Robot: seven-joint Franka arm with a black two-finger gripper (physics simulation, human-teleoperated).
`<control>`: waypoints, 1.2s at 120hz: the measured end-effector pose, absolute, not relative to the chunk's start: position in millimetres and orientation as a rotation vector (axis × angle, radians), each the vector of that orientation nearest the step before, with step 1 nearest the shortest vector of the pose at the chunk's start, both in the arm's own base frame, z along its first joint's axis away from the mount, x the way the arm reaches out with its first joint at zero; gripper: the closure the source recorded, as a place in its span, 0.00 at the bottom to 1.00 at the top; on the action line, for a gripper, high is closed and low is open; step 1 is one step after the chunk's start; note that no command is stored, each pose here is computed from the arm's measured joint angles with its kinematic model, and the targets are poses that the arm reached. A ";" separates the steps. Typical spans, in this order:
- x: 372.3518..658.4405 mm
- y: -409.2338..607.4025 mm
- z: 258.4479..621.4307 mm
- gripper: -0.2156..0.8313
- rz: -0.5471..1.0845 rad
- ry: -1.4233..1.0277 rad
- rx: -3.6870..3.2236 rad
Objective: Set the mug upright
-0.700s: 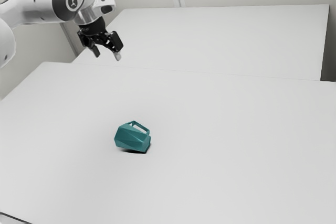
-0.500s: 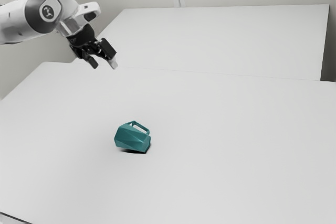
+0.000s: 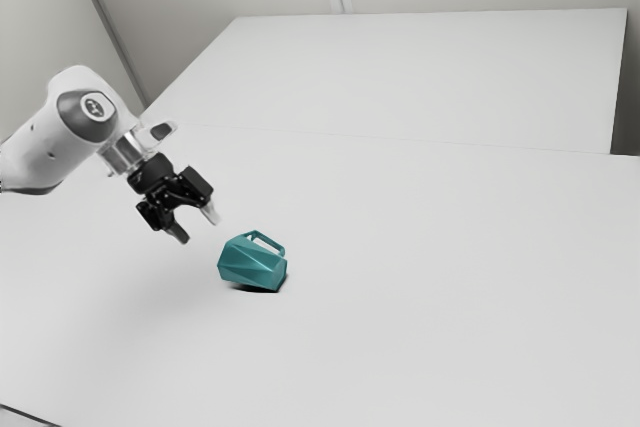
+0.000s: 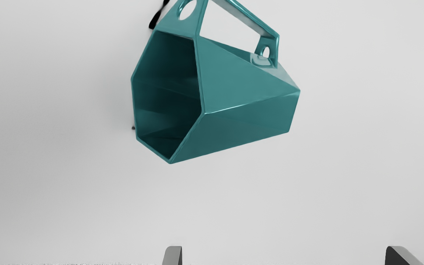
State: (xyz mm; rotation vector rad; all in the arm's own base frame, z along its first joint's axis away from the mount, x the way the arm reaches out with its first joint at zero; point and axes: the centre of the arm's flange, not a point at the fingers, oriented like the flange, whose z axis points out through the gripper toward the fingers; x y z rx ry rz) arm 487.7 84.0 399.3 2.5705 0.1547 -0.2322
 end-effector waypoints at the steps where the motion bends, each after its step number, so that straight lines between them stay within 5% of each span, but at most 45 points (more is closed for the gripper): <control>1: 487.6 83.8 397.6 0.21 -0.238 0.153 2.570; 86: 536.6 81.1 316.5 0.22 -0.283 -0.064 2.501; 144: 550.4 79.0 291.5 0.55 -0.126 -0.133 2.344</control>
